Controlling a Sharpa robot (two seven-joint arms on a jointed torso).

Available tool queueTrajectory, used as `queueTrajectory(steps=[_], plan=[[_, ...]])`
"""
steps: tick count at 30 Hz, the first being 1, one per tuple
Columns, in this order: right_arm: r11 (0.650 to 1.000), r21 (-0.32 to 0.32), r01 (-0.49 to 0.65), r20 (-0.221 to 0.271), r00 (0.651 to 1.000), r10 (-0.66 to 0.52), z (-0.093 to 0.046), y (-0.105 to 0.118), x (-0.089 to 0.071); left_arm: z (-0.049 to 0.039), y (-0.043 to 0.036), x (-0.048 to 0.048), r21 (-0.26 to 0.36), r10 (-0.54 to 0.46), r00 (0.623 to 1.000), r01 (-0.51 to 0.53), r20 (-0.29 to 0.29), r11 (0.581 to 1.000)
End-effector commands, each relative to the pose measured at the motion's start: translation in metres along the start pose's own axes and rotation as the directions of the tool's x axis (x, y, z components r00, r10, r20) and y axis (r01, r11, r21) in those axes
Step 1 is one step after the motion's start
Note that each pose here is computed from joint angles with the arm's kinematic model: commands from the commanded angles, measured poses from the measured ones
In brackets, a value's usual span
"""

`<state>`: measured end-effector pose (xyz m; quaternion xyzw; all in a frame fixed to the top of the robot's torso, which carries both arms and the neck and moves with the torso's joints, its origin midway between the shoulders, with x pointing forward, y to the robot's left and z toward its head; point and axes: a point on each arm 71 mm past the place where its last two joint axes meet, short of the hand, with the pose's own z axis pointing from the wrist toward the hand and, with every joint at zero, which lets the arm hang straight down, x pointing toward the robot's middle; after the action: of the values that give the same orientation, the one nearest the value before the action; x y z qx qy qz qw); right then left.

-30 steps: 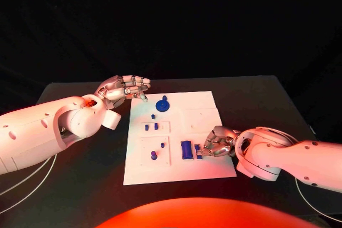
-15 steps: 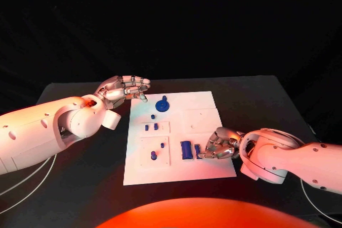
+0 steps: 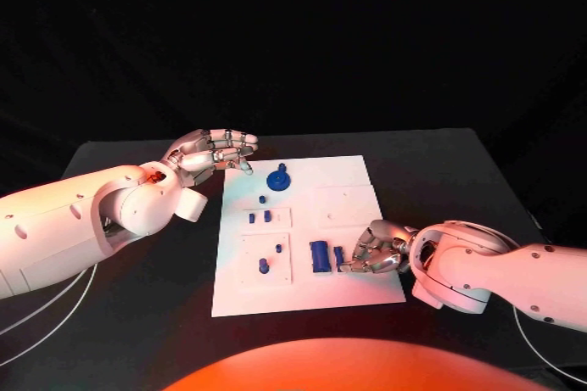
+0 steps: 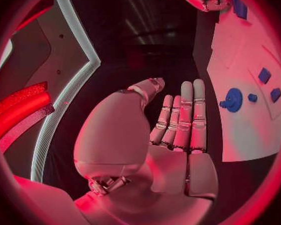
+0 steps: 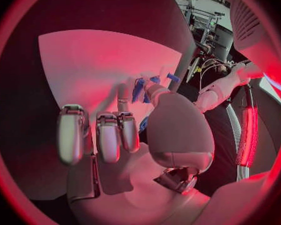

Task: Assemble the parts on the task board

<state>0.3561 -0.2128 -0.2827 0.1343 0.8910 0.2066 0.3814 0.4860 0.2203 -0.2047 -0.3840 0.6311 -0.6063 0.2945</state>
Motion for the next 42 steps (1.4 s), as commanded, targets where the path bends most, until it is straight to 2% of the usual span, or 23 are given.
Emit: queueTrajectory(steps=[1,10,17,22,27,30,32,34,39,42], plan=[[1.000,-0.007,0.001,-0.009,1.000,-0.001,0.003,0.000,0.002,0.0005,-0.0003,0.0021,0.005,-0.003,1.000,0.003,-0.017,1.000],[1.000,0.000,-0.005,0.009,1.000,0.005,0.008,-0.001,0.001,0.0002,0.0001,0.0019,0.004,-0.003,1.000,0.003,-0.016,1.000],[1.000,-0.011,-0.008,0.021,1.000,0.008,0.007,-0.001,0.000,-0.0001,0.0006,0.0021,0.004,-0.004,1.000,0.004,-0.018,1.000],[0.996,-0.070,-0.053,0.063,0.996,0.057,0.002,0.002,-0.007,-0.0006,0.0017,0.0020,0.004,-0.005,1.000,0.005,-0.016,1.000],[0.979,-0.155,-0.134,0.137,0.978,0.156,0.004,0.002,-0.030,-0.0008,0.0018,-0.0001,0.031,-0.014,1.000,0.013,0.015,0.999],[0.948,-0.229,-0.223,0.194,0.943,0.269,0.011,-0.002,-0.053,-0.0008,0.0011,-0.0035,0.064,-0.028,0.998,0.024,0.057,0.998],[0.917,-0.281,-0.282,0.225,0.910,0.349,0.017,-0.005,-0.069,-0.0005,0.0006,-0.0068,0.084,-0.035,0.995,0.028,0.089,0.996],[0.873,-0.335,-0.354,0.247,0.862,0.444,0.024,-0.009,-0.087,-0.0001,0.0002,-0.0115,0.104,-0.043,0.991,0.030,0.128,0.994],[0.758,-0.427,-0.494,0.246,0.743,0.623,0.043,-0.014,-0.119,0.0008,-0.0014,-0.0249,0.159,-0.056,0.971,0.019,0.233,0.987],[0.709,-0.464,-0.531,0.235,0.698,0.676,0.054,-0.013,-0.131,0.0028,-0.0017,-0.0324,0.181,-0.054,0.957,0.002,0.285,0.983]])
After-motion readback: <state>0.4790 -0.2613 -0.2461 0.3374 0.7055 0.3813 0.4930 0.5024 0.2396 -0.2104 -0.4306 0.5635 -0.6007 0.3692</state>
